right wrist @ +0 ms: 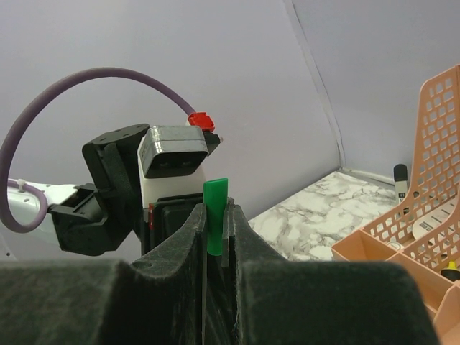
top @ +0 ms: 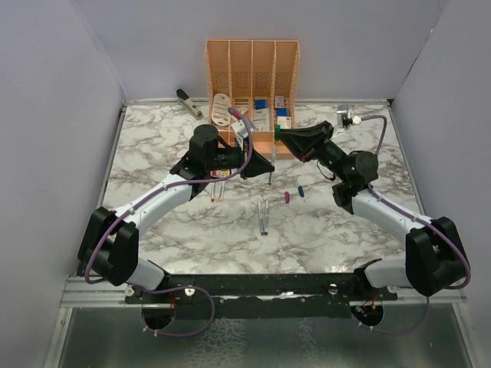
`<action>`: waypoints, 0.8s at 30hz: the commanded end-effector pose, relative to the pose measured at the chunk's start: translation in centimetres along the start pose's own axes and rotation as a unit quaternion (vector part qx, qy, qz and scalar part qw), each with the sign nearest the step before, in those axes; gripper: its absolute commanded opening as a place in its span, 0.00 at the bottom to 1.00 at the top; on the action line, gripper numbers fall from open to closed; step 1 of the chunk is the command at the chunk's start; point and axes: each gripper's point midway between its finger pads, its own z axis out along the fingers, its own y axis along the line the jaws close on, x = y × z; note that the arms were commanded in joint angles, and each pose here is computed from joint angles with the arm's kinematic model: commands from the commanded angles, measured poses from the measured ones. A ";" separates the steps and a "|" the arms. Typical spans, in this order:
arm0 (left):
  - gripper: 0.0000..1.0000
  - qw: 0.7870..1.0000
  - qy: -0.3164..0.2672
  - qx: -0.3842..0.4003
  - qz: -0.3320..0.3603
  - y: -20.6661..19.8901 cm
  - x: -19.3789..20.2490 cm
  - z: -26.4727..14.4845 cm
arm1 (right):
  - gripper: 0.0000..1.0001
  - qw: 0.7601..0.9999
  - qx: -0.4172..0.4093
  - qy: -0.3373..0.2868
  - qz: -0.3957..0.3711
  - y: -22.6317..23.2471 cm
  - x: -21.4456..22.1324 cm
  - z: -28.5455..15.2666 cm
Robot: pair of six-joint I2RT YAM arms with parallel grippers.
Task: Insert the pens into the pen caps
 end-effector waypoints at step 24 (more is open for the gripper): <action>0.00 0.998 -0.031 0.010 0.057 -1.8 -2.4 -0.4 | 0.01 1.000 0.005 -0.004 0.001 -0.5 0.3 0.1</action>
